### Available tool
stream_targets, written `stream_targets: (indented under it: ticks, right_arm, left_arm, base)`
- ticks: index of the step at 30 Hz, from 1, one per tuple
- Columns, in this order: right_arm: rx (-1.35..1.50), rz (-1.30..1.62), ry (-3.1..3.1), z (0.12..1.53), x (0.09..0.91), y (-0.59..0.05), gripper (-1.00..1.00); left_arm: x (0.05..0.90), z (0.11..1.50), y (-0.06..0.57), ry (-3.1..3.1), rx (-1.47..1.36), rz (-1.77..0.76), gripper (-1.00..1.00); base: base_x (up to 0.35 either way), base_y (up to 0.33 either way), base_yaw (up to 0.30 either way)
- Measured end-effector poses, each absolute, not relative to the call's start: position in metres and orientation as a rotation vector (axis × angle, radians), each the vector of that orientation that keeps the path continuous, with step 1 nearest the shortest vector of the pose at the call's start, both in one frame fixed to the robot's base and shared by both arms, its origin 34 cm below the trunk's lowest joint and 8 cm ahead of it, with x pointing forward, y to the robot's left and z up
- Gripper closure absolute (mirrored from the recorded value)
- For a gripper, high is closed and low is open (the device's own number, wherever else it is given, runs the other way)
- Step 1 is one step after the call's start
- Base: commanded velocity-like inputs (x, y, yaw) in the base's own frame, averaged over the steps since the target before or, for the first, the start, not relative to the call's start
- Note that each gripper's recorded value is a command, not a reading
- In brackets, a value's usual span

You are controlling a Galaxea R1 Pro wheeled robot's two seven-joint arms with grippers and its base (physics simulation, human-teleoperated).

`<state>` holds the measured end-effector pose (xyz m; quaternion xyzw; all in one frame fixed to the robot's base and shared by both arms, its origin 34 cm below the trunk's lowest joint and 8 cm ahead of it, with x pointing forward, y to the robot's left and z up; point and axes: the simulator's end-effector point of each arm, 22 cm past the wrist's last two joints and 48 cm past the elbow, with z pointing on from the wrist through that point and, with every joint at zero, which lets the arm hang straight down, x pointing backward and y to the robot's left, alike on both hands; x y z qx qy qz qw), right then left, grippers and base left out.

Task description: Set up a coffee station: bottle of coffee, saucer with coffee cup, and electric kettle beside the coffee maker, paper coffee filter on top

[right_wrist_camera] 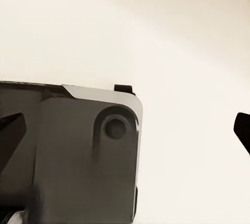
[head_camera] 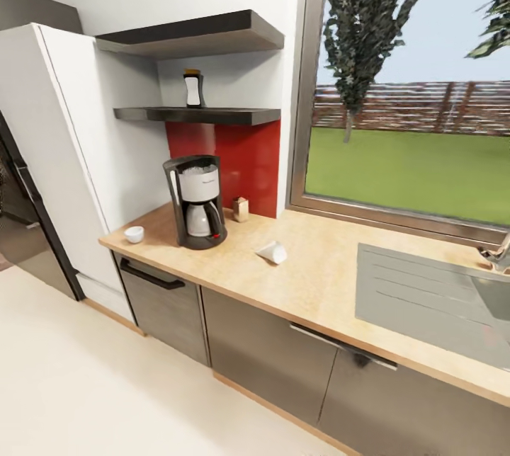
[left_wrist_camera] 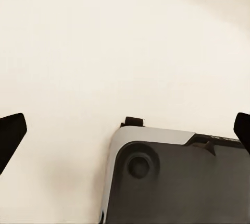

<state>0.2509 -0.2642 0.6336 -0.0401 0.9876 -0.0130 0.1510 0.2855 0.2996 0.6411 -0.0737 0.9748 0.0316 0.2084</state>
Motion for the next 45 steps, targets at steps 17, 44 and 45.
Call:
stream_targets:
  ticks: [17,44,45]
  right_arm:
    - [-0.094,-0.03,2.837,0.634,0.25,-0.261,-1.0]
    - [-0.092,0.01,2.752,0.646,0.289,-0.241,-1.0]
    - [-0.089,0.018,2.727,0.651,0.3,-0.236,-1.0]
  left_arm:
    - [0.286,0.643,0.318,2.709,-0.196,0.12,-1.0]
    - [0.235,0.63,0.328,2.835,-0.053,0.156,-1.0]
    - [0.234,0.63,0.329,2.838,-0.052,0.16,-1.0]
  base:
    - [0.091,0.294,-0.001]
    - [0.063,0.055,-0.106]
    - [0.0,0.0,-0.005]
